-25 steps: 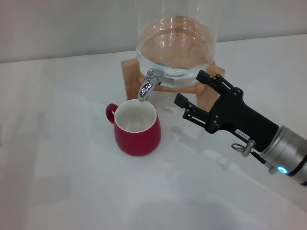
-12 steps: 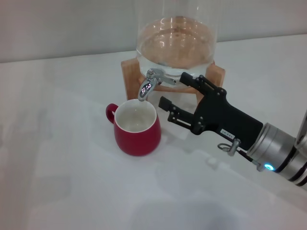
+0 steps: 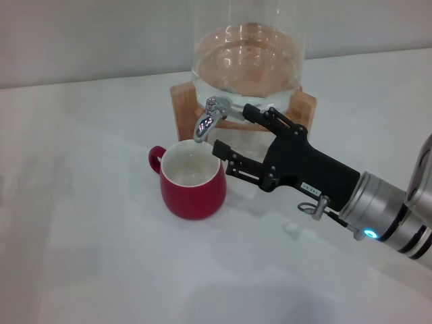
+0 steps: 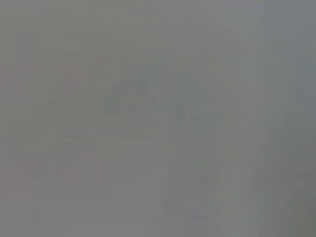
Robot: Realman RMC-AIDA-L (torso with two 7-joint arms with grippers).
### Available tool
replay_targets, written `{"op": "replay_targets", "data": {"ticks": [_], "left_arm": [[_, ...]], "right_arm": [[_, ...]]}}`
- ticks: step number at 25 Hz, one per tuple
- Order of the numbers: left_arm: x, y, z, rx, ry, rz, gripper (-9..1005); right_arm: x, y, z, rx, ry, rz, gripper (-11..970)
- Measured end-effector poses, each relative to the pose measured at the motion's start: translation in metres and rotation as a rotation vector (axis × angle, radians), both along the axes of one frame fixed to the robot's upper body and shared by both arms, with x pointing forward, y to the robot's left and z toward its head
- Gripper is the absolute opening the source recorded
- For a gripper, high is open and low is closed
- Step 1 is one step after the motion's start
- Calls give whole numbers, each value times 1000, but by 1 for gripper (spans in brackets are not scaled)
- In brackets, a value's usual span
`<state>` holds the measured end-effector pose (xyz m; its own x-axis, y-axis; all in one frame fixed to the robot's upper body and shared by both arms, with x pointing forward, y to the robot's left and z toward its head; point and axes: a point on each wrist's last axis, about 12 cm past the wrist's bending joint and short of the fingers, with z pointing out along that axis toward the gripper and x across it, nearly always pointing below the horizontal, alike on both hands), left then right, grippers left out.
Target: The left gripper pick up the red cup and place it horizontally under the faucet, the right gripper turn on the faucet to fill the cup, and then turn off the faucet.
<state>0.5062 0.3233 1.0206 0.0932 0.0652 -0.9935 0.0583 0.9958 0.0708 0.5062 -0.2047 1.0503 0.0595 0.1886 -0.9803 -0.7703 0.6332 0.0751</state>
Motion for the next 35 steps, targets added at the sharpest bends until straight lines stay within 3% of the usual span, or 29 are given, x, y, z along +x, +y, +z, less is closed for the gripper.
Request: {"op": "replay_targets", "data": {"ticks": [35], "left_arm": [[0,0,1,2,-3,-1,515]], "right_arm": [[-1,12,4,14,6,57,870]]}}
